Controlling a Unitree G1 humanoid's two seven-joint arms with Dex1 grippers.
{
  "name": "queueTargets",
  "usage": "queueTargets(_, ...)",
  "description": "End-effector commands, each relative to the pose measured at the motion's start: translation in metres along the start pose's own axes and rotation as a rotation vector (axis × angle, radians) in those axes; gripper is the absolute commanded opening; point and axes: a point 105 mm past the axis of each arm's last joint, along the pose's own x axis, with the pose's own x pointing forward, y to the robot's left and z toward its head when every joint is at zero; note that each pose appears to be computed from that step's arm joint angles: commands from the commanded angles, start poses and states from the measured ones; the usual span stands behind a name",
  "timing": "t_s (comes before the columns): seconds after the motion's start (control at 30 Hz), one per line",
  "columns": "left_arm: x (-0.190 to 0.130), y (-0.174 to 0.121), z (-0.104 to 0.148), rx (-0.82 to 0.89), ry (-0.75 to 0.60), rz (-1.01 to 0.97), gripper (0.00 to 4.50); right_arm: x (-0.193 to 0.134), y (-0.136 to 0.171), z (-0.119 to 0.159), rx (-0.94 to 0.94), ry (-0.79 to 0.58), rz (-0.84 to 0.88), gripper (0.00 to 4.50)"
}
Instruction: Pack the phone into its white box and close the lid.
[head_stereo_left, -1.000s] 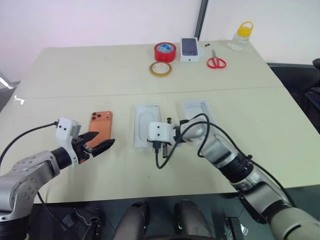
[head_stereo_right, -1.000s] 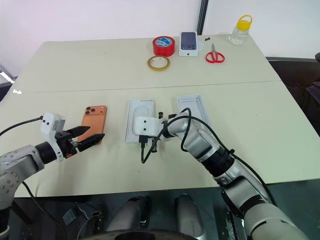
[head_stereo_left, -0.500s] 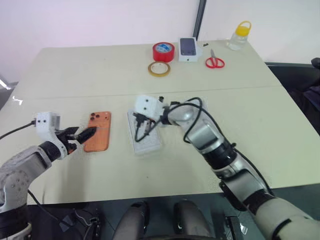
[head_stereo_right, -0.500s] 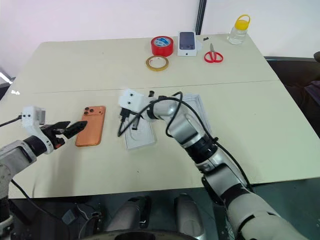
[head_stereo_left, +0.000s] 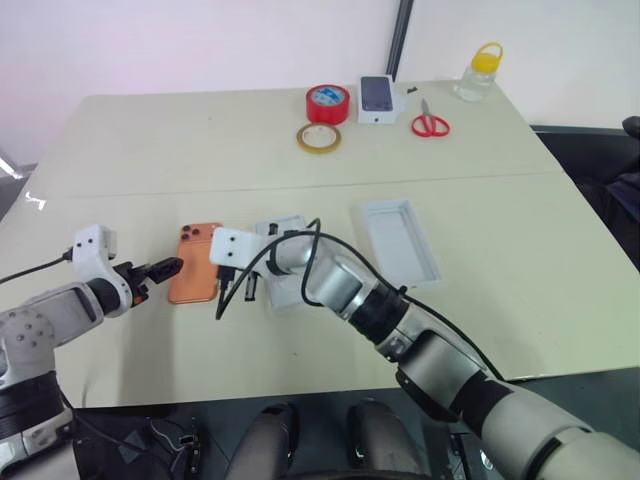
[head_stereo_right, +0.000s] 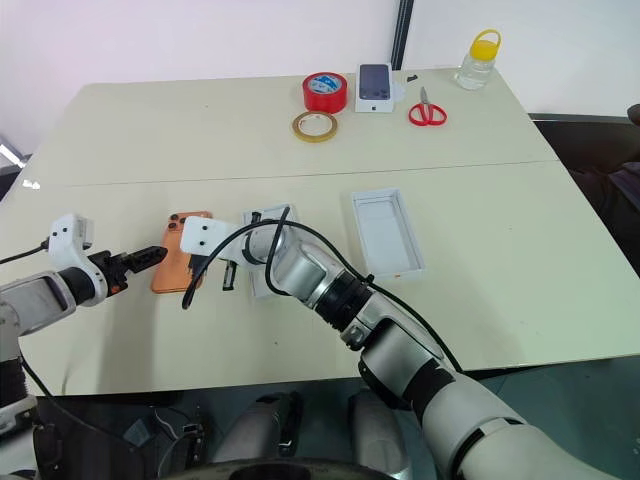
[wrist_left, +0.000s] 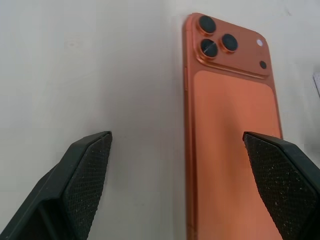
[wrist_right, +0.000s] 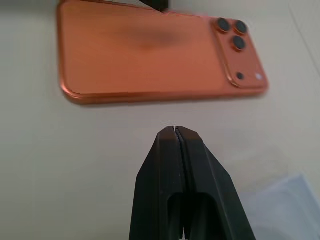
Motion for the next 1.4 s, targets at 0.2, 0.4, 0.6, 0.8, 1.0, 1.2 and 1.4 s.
queueTargets(0.2, 0.006, -0.040, -0.029, -0.010, 0.146, -0.191, 4.42, 0.010, 0.010, 0.013, -0.174, 0.008, 0.044, 0.01)
queueTargets(0.4, 0.005, -0.057, -0.040, -0.006, 0.187, -0.262, 4.42, 0.010, 0.007, 0.008, -0.205, 0.019, 0.036, 0.01)
queueTargets(0.6, 0.003, -0.072, -0.044, 0.013, 0.203, -0.335, 4.42, 0.004, 0.000, 0.001, -0.204, 0.028, 0.014, 0.01)
queueTargets(0.8, 0.007, -0.075, -0.034, -0.063, 0.165, -0.362, 4.42, 0.001, -0.001, -0.007, -0.192, 0.038, 0.010, 0.01)
queueTargets(1.0, 0.011, -0.076, -0.030, -0.107, 0.154, -0.365, 4.42, 0.001, 0.002, -0.009, -0.186, 0.041, 0.012, 0.01)
queueTargets(1.2, 0.012, -0.084, -0.038, -0.085, 0.183, -0.382, 4.42, 0.002, 0.005, -0.009, -0.198, 0.040, 0.023, 0.01)
queueTargets(1.4, 0.015, -0.087, -0.038, -0.089, 0.172, -0.388, 4.42, 0.002, 0.007, -0.008, -0.202, 0.038, 0.026, 0.01)
